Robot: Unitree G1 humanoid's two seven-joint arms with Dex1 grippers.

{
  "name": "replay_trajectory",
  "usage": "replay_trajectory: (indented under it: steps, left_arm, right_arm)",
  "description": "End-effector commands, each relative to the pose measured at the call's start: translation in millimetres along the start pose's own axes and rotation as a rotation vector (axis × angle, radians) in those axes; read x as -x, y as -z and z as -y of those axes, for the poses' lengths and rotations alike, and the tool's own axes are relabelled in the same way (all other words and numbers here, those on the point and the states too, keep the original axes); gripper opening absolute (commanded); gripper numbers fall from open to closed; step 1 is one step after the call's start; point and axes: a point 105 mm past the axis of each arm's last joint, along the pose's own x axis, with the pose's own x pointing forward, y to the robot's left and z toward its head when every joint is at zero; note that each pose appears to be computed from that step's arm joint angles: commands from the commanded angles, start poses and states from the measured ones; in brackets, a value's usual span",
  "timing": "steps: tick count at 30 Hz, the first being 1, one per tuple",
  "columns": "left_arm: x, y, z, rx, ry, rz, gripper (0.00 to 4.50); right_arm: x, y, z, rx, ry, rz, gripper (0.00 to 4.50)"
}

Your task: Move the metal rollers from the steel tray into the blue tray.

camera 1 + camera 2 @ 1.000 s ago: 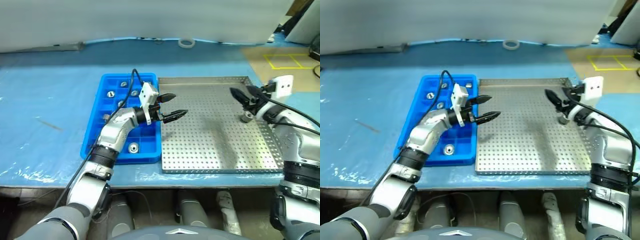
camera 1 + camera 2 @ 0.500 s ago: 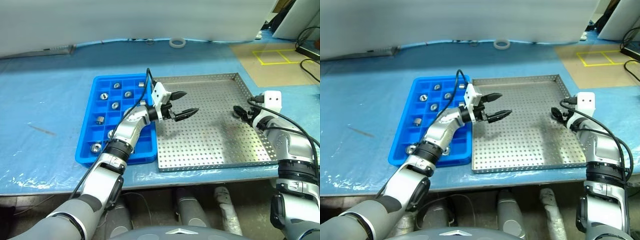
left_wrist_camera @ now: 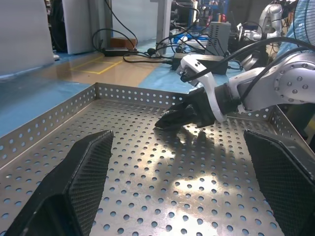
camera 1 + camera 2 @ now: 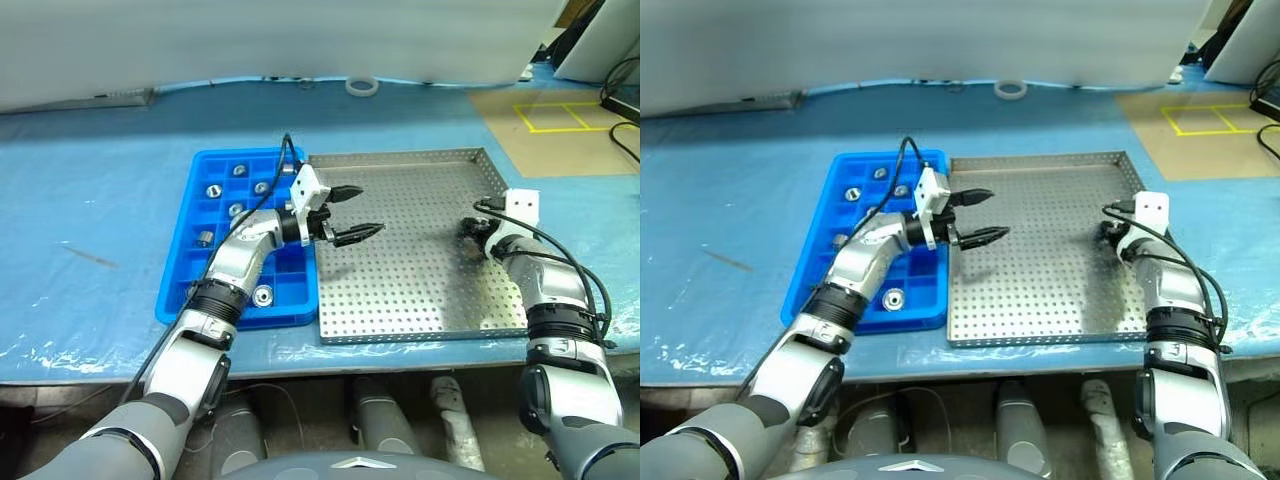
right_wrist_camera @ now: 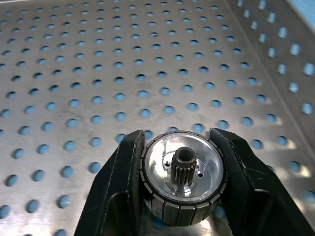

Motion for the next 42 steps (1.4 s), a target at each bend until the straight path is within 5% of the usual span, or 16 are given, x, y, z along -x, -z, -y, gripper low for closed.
replay_trajectory:
  steps: [1,7,10,15,25,36,42]
  left_arm:
    - [18.9,-31.7,-8.4,0.017,-0.066,0.117,4.50]
    - [76.5,-32.9,-17.5,-0.003,-0.223,0.048,4.50]
    - [109.1,-28.4,-18.1,-0.018,-0.342,-0.004,4.50]
    - [146.0,-24.0,-10.8,-0.006,-0.501,-0.050,4.50]
    - [167.4,-29.6,3.4,-0.003,-0.615,-0.077,4.50]
    - [155.4,-20.0,1.5,0.029,-0.564,-0.086,4.50]
    - [158.0,-14.0,-0.9,0.031,-0.561,-0.091,4.50]
  right_arm:
    - [0.9,-75.1,-40.4,0.047,-0.122,0.305,1.68]
    - [18.3,-112.2,-150.4,-0.008,-0.659,0.451,1.68]
    - [44.0,-101.3,-208.2,0.104,-1.006,0.413,1.68]
    - [70.7,-70.8,-249.5,0.244,-1.322,0.294,1.68]
    - [80.2,-30.4,-256.6,0.372,-1.511,0.121,1.68]
    - [67.9,-1.5,-249.1,0.515,-1.438,0.048,1.68]
    - [61.7,-7.6,-240.5,0.486,-1.373,0.071,3.70]
